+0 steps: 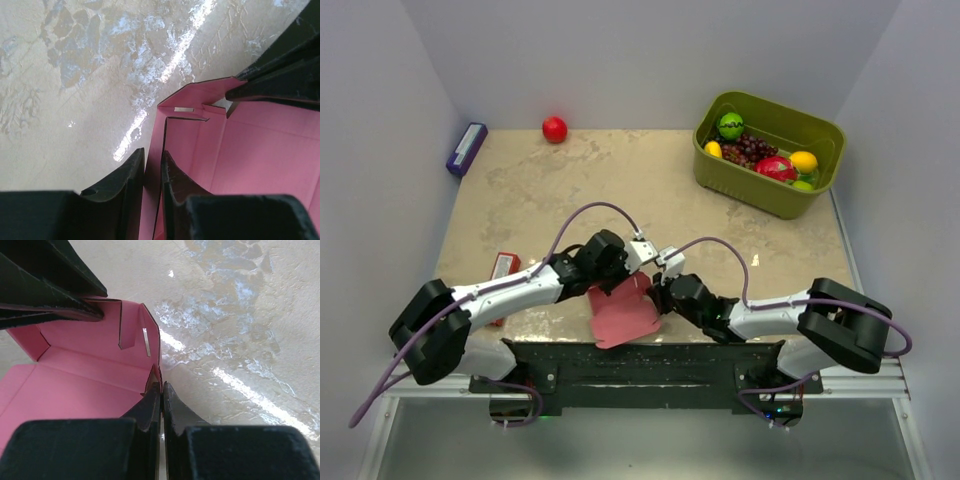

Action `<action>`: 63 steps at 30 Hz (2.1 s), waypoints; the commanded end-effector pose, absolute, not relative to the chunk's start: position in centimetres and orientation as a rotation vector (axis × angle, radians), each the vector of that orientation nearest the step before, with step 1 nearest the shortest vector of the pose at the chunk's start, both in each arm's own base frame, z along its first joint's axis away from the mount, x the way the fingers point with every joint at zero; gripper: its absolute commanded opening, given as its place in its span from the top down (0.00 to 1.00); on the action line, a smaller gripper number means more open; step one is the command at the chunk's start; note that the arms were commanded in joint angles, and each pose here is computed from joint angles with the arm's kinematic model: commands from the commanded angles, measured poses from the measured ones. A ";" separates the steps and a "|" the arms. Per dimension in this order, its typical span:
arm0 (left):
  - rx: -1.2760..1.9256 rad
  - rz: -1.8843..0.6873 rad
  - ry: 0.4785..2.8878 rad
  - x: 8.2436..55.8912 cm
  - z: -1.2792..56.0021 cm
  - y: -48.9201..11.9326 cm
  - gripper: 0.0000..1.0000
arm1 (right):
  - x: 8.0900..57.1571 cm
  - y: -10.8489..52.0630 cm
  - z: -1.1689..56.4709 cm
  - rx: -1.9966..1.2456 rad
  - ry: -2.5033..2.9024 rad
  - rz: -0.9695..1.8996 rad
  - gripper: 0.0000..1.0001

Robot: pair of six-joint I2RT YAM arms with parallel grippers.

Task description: Fold the paper box

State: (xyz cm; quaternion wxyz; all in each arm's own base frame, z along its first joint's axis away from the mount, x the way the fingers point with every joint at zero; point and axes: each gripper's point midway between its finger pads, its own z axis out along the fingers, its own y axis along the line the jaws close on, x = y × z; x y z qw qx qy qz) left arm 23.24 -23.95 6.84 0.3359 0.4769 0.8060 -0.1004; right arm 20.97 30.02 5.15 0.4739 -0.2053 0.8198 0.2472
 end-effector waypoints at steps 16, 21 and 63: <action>1.266 -0.120 2.047 22.1 6.5 -24.3 0.87 | 20.6 30.2 10.5 -0.249 1.943 0.684 0.55; 1.278 -0.103 1.993 21.8 6.9 -24.3 0.95 | 20.3 26.7 11.3 -0.189 1.917 0.683 0.26; 1.575 0.250 1.794 19.7 4.1 -23.9 1.00 | 19.5 29.1 6.2 -0.437 1.852 1.108 0.52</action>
